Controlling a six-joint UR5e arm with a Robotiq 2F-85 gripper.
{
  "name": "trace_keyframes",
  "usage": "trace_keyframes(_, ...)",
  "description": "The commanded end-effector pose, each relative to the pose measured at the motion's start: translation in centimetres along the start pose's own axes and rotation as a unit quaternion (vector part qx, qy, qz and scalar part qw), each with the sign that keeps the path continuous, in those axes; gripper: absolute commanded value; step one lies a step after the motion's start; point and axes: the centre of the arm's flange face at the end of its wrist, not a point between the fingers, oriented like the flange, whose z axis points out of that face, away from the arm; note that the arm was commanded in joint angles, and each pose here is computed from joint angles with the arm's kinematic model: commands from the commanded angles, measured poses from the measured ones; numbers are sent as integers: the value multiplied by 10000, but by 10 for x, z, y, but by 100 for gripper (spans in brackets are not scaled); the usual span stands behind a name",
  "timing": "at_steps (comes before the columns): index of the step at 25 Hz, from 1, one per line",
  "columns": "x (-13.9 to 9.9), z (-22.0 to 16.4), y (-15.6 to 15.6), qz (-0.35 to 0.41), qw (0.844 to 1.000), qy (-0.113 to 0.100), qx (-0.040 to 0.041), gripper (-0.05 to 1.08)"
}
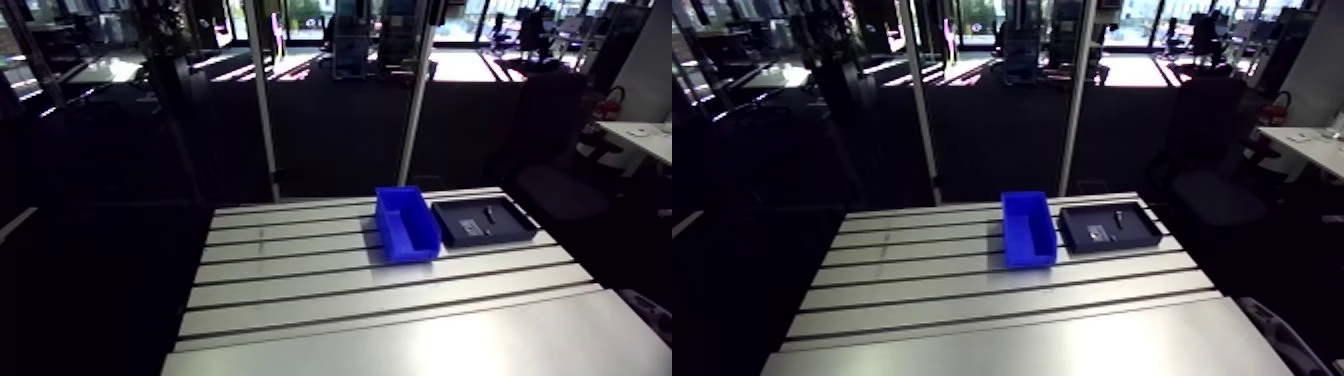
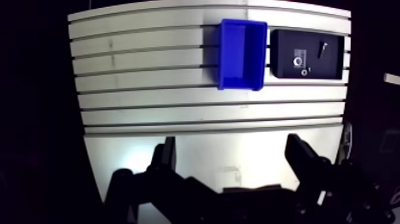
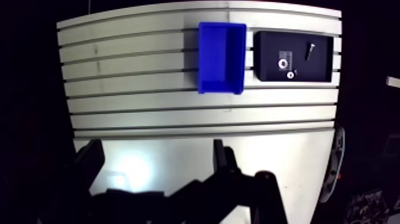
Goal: Pick up the M10 bolt from the tray and put it into the blue bin.
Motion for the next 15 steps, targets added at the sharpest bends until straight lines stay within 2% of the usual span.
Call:
trace_keyframes(1,4,5,5,40,10000,-42,-37,1)
trace_keyframes(4,13,13,8,32,9999,-110,-82,1)
trace_keyframes(7,14,14,14,8,9996,-133,-234,1)
trace_keyframes(15,32,27,61,261,9993,-150,-235,1)
